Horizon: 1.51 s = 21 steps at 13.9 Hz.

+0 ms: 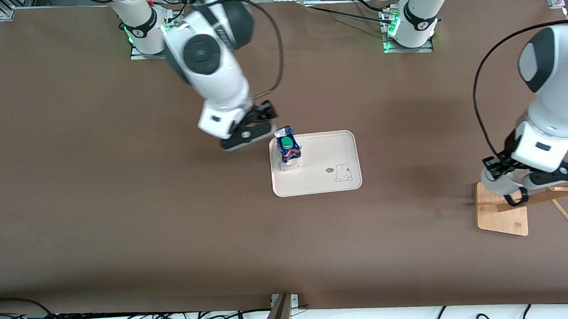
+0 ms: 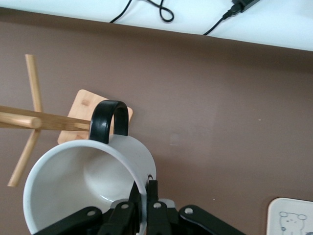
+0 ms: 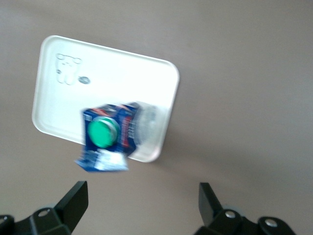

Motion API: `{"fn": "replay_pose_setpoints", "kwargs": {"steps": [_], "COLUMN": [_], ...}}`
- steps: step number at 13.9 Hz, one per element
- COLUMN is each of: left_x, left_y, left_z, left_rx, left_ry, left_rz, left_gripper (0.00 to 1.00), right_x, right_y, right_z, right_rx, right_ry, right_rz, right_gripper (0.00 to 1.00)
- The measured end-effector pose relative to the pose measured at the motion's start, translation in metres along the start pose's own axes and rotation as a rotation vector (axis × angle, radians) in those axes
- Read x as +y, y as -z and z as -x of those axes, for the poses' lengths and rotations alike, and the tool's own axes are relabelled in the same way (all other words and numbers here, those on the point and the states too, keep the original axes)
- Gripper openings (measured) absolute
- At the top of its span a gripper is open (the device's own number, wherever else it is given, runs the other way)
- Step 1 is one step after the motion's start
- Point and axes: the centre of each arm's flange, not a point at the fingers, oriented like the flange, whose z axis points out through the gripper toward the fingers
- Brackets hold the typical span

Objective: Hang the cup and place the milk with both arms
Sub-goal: 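Hang the mug on the stand peg while the right gripper grasps the carton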

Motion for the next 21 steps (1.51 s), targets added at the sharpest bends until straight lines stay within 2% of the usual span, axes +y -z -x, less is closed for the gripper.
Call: {"fn": "replay_pose_setpoints", "kwargs": {"steps": [5, 10, 14, 15, 16, 19, 20, 21], "left_x": [-0.018, -0.024, -0.026, -0.028, -0.034, -0.057, -0.066, -0.075], "left_y": [-0.006, 0.004, 0.006, 0.002, -0.002, -0.009, -0.011, -0.014], "left_z": [0.002, -0.001, -0.013, -0.015, -0.016, -0.021, -0.022, -0.023], "left_rx": [-0.055, -0.053, -0.059, -0.065, -0.071, -0.084, -0.092, -0.1], "left_ry": [0.006, -0.036, -0.049, -0.051, -0.051, -0.041, -0.041, -0.05], "left_rz": [-0.019, -0.122, -0.13, -0.131, -0.133, -0.126, -0.114, -0.103], "left_gripper": [0.07, 0.07, 0.07, 0.07, 0.07, 0.07, 0.07, 0.07], "right_x": [-0.036, -0.043, -0.048, -0.047, -0.047, -0.047, -0.047, -0.047], "right_y": [-0.054, -0.08, -0.097, -0.096, -0.096, -0.095, -0.094, -0.093], "right_z": [-0.012, -0.015, -0.014, -0.014, -0.014, -0.015, -0.015, -0.016], "right_rx": [0.004, 0.037, 0.043, 0.044, 0.046, 0.049, 0.05, 0.053], "right_ry": [0.022, 0.052, 0.074, 0.074, 0.074, 0.073, 0.073, 0.073], "right_rz": [0.028, 0.059, 0.085, 0.086, 0.086, 0.086, 0.086, 0.085], "right_gripper": [1.0, 1.0, 0.98, 0.94, 0.85, 0.46, 0.38, 0.36]}}
